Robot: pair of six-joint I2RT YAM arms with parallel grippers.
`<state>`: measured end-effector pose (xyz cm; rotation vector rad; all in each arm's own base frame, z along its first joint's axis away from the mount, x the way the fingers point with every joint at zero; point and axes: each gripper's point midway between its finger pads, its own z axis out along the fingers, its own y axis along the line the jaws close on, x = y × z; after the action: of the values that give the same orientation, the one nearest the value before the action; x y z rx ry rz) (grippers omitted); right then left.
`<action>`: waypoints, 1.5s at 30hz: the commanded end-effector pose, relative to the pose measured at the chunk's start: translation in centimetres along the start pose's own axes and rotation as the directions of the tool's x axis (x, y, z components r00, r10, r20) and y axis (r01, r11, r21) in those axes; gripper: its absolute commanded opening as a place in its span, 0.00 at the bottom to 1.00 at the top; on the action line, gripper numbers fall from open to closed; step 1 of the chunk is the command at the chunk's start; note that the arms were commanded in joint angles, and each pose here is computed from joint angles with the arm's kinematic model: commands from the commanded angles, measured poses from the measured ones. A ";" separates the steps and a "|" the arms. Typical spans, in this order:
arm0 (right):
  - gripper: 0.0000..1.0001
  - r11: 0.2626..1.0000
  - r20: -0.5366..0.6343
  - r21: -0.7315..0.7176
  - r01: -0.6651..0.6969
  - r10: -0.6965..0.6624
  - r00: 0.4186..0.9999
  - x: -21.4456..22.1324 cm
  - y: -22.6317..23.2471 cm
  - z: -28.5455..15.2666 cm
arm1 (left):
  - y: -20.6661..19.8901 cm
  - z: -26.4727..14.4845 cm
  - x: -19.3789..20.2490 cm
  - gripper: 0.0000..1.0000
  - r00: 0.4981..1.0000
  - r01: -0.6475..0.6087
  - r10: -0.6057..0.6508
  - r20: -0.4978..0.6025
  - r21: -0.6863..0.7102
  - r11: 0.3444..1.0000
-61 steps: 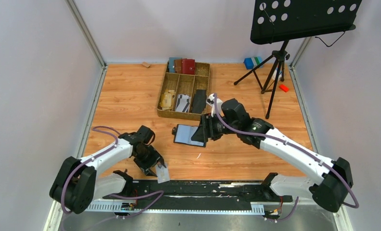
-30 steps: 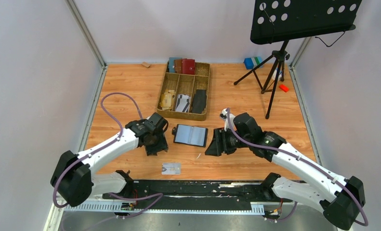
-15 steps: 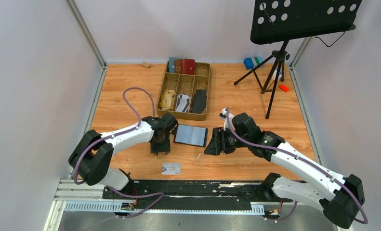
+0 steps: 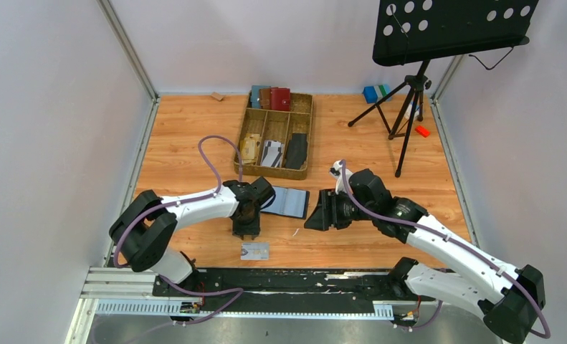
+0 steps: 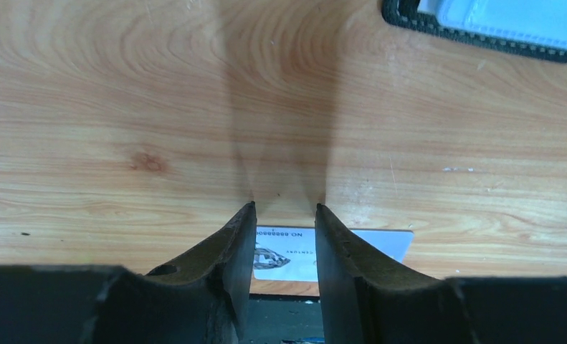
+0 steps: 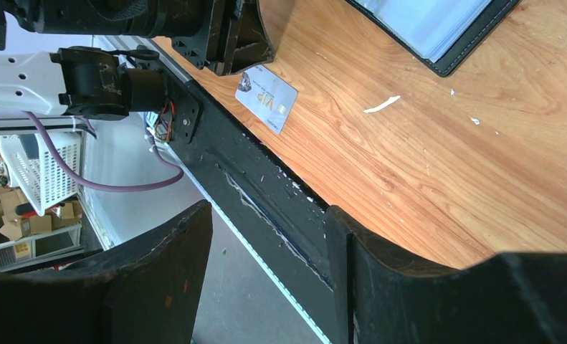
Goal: Take the credit cards out of the card holder
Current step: Move the credit card to the corner of the board.
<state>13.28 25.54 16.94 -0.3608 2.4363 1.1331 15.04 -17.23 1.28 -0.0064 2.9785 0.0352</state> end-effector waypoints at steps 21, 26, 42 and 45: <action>0.59 1.000 0.040 -0.017 0.021 -0.020 0.999 -0.4 0.5 0.0 | -0.6 0.4 5.1 0.43 0.993 0.007 -0.002 -0.118 0.043 0.999; 0.59 0.992 0.021 0.019 0.124 -0.124 0.992 0.4 0.4 0.6 | -0.5 0.3 4.9 0.43 0.994 -0.002 0.006 -0.108 0.036 0.999; 0.58 0.800 -0.061 0.088 0.594 -0.591 0.804 1.2 3.0 4.8 | 0.7 -7.1 0.0 0.45 1.000 -0.002 0.002 0.002 0.098 0.995; 0.57 0.829 -0.083 -0.002 0.560 -0.558 0.826 2.7 4.0 6.2 | 1.2 -7.1 2.3 0.45 0.997 0.022 -0.014 -0.070 0.125 0.992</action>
<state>11.17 30.39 13.54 -1.0214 2.2305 0.7358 14.80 -17.96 8.00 -0.0209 2.9467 -0.1657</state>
